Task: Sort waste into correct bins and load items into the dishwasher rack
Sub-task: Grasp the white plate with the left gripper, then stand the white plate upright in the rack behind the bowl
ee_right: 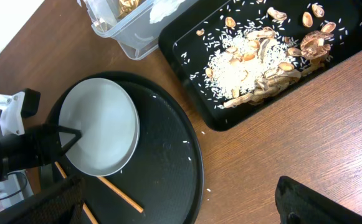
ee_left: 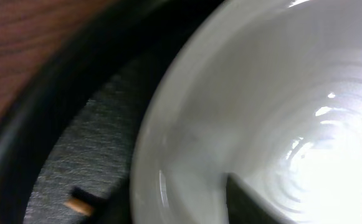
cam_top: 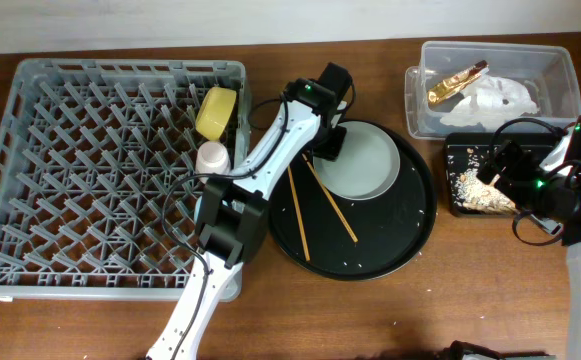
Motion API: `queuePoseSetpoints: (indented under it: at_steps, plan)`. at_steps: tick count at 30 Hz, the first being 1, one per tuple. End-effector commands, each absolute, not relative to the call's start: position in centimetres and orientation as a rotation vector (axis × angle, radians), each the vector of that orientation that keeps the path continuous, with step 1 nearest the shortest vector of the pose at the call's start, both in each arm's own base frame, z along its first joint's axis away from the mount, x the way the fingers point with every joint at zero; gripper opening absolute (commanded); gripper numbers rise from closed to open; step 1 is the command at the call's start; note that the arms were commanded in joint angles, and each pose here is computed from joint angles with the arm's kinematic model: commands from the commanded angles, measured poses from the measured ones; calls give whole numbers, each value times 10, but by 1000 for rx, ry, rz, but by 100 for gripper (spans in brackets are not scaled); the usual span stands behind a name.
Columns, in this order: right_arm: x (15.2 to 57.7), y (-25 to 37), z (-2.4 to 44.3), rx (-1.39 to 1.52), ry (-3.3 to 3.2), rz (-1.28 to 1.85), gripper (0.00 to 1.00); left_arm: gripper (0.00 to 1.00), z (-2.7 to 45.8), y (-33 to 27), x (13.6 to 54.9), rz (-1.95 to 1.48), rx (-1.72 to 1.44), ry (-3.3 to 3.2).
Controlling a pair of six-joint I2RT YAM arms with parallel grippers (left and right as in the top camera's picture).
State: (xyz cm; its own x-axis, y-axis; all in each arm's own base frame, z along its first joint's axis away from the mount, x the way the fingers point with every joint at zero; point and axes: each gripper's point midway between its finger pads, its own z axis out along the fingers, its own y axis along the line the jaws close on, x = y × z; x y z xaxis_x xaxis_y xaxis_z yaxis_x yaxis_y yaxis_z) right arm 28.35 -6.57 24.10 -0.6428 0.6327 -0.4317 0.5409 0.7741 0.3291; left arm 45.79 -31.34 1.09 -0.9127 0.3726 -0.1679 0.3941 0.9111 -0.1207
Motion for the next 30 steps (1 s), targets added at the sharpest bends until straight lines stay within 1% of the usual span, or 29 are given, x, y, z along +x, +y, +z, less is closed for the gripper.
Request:
queuePoseSetpoints:
  at_steps: [1, 2, 3, 5, 6, 7, 8, 10, 12, 13, 14, 15, 17, 19, 21, 22, 23, 27, 30]
  plan:
    - [284, -68, 241, 894, 2425, 228, 99, 8, 10, -314, 452, -249, 594, 2951]
    - [284, -68, 241, 894, 2425, 228, 99, 1, 10, -315, 452, -249, 594, 2951]
    - [284, -68, 241, 894, 2425, 228, 99, 1, 13, -315, 452, -253, 594, 2944]
    - [284, -68, 241, 894, 2425, 228, 98, 1, 36, -314, 457, -270, 581, 2906]
    - [284, -68, 241, 894, 2425, 228, 98, 1, 57, -315, 460, -287, 575, 2870]
    - [284, -68, 241, 894, 2425, 228, 98, 1, 99, -313, 467, -309, 599, 2780]
    - [284, -68, 241, 894, 2425, 228, 99, 1, 167, -287, 478, -239, 536, 2655]
    - [284, -68, 241, 894, 2425, 228, 99, 1, 249, -231, 486, -91, 386, 2511]
    - [284, -68, 241, 894, 2425, 228, 98, 1, 306, -172, 486, 121, 288, 2394]
    - [284, -68, 241, 894, 2425, 228, 98, 1, 335, -117, 485, 385, 140, 2316]
    - [284, -68, 241, 894, 2425, 228, 99, 1, 358, -60, 480, 734, -14, 2223]
    - [284, -68, 241, 894, 2425, 228, 99, 1, 366, -35, 475, 899, -95, 2176]
    - [284, -68, 241, 894, 2425, 228, 98, 1, 372, 10, 467, 1103, -307, 2073]
    - [284, -68, 241, 894, 2425, 228, 98, 1, 356, 45, 468, 1189, -440, 2044]
    - [284, -68, 241, 894, 2425, 228, 98, 1, 332, 65, 472, 1242, -464, 2072]
    - [284, -68, 241, 894, 2425, 228, 98, 0, 314, 65, 475, 1266, -444, 2096]
    - [284, -68, 241, 894, 2425, 228, 98, 0, 283, 59, 480, 1290, -404, 2125]
    - [284, -68, 241, 894, 2425, 228, 98, 0, 274, 55, 486, 1270, -412, 2111]
    - [284, -68, 241, 894, 2425, 228, 98, 0, 269, 39, 495, 1174, -403, 2124]
